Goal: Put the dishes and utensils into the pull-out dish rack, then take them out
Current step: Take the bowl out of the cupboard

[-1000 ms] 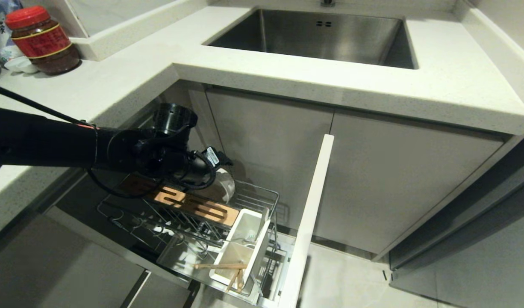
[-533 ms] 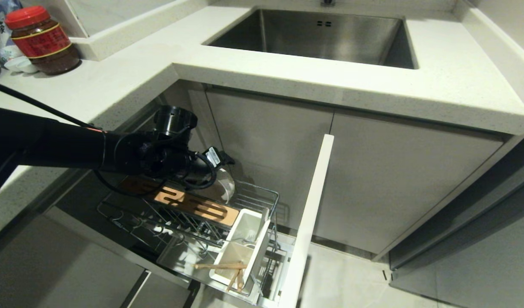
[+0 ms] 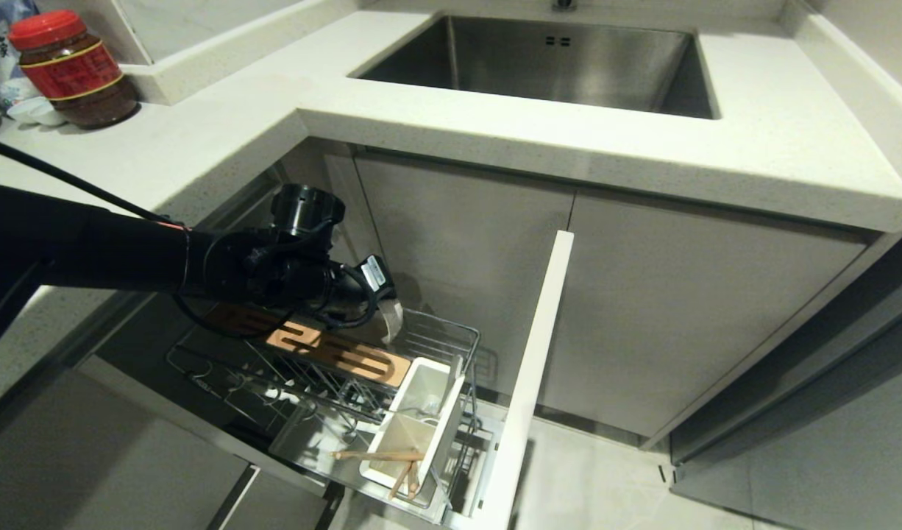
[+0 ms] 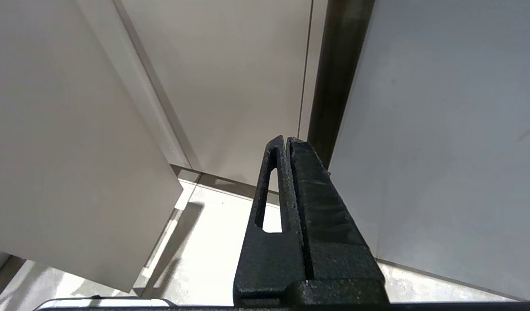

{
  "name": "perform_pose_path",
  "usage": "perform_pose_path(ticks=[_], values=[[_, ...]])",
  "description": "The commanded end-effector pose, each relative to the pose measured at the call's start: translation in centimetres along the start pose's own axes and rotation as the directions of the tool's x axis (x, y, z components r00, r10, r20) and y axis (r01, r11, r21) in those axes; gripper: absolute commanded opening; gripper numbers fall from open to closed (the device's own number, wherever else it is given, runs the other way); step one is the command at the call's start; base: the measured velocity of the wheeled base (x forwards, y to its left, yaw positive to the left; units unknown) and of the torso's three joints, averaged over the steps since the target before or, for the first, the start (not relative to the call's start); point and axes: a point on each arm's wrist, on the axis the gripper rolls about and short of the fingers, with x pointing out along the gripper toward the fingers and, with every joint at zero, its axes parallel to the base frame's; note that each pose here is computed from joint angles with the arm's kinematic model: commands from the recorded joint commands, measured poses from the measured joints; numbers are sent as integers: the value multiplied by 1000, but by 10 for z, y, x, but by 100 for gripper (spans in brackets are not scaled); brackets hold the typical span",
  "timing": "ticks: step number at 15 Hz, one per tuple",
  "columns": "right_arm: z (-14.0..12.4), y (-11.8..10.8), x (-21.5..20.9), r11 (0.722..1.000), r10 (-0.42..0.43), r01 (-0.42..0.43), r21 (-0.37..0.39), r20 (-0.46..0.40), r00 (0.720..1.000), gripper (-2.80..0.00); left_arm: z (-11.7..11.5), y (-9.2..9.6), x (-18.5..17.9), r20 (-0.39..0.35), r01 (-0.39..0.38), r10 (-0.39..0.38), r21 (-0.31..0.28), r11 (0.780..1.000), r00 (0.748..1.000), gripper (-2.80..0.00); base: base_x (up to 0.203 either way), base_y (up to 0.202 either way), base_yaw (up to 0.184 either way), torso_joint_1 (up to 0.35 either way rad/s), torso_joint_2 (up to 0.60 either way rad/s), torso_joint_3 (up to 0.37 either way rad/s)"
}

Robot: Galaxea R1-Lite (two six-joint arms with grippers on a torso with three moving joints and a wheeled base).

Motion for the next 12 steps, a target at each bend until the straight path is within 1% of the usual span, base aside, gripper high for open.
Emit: perform_pose_path(ticks=[1,3,6,9,12], values=[[-7,0,2,1000,0,0,0,-26,1000,-280,1,-1,-4,0,15,-15,-3,1000,1000,-280,0,0,0,0,0,0],[-7,0,2,1000,0,0,0,-26,1000,-280,0,-3,-6,-6,24,-24,-2,1000,1000,-280,0,0,0,0,0,0],[-7,0,2,1000,0,0,0,-26,1000,-280,3,-10,-24,13,58,-58,-1,998,998,-280,0,0,0,0,0,0],[-7,0,2,1000,0,0,0,-26,1000,-280,7,-19,-56,54,117,-117,9,993,992,-280,0,0,0,0,0,0],[-7,0,2,1000,-1,1,0,-26,1000,-280,11,-31,-98,113,192,-192,15,981,975,-280,0,0,0,0,0,0]])
